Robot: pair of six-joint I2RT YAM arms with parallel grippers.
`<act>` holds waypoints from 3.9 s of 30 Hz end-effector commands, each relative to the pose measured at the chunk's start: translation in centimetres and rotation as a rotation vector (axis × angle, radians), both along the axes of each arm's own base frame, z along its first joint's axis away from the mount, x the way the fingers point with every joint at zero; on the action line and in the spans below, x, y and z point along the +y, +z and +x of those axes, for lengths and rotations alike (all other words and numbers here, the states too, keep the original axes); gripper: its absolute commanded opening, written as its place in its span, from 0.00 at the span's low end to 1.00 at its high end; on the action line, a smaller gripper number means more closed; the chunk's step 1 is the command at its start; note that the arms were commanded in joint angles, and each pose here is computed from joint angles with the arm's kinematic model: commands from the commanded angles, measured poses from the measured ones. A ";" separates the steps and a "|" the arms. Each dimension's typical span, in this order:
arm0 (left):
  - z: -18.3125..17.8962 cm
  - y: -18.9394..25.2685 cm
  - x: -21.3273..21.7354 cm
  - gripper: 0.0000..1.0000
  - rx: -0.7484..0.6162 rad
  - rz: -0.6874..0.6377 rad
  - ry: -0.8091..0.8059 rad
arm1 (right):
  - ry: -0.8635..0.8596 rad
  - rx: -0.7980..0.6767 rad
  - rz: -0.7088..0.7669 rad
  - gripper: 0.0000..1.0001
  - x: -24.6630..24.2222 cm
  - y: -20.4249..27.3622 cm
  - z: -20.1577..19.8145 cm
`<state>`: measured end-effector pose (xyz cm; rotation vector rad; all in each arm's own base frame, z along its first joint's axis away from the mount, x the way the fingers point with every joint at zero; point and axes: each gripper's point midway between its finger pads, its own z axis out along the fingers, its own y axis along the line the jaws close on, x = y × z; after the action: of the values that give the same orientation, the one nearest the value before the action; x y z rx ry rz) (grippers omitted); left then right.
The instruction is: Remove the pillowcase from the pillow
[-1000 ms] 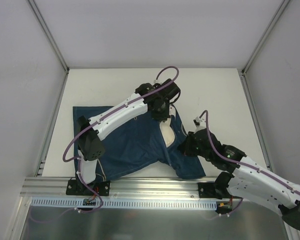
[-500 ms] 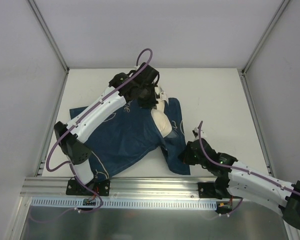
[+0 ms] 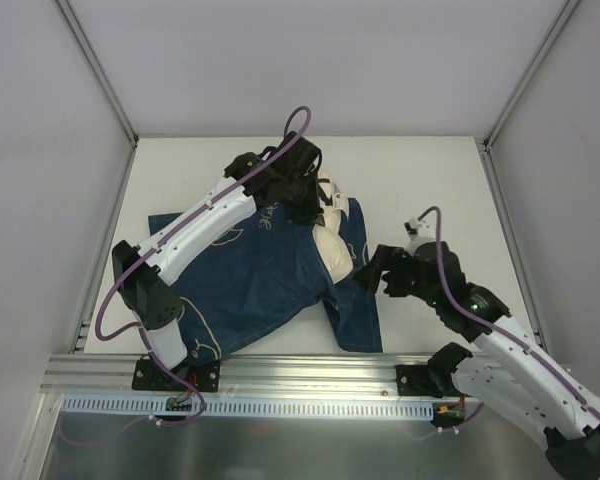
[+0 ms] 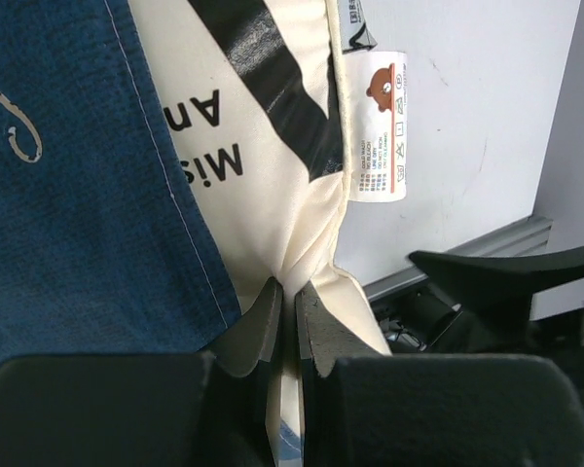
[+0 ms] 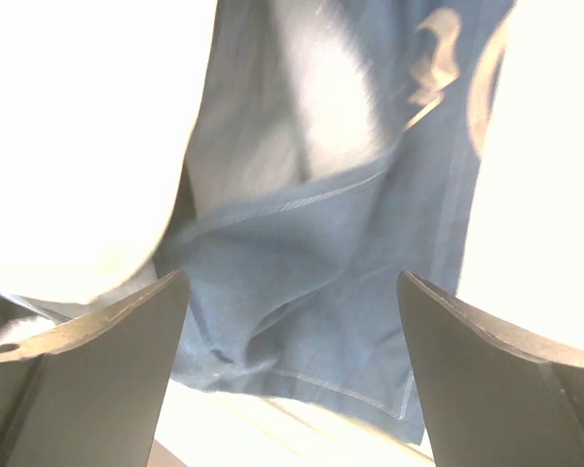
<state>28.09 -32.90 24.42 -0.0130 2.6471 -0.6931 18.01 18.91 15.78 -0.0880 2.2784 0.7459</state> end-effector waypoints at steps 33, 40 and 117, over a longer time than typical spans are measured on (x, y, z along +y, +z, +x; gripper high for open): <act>-2.2 1.6 -3.9 0.00 -0.023 -0.133 -0.116 | 0.287 0.114 0.423 0.69 7.6 7.1 2.1; -2.4 2.1 -3.8 0.00 -0.037 -0.137 -0.118 | 0.208 0.145 0.399 0.78 7.2 5.0 2.9; -4.2 -19.4 16.0 0.96 0.215 0.376 0.203 | -0.394 0.160 0.305 0.01 -10.3 2.6 8.1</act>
<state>21.86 -15.18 5.41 -0.3566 2.9211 -0.1369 25.11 8.58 15.79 0.6381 2.2646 0.8773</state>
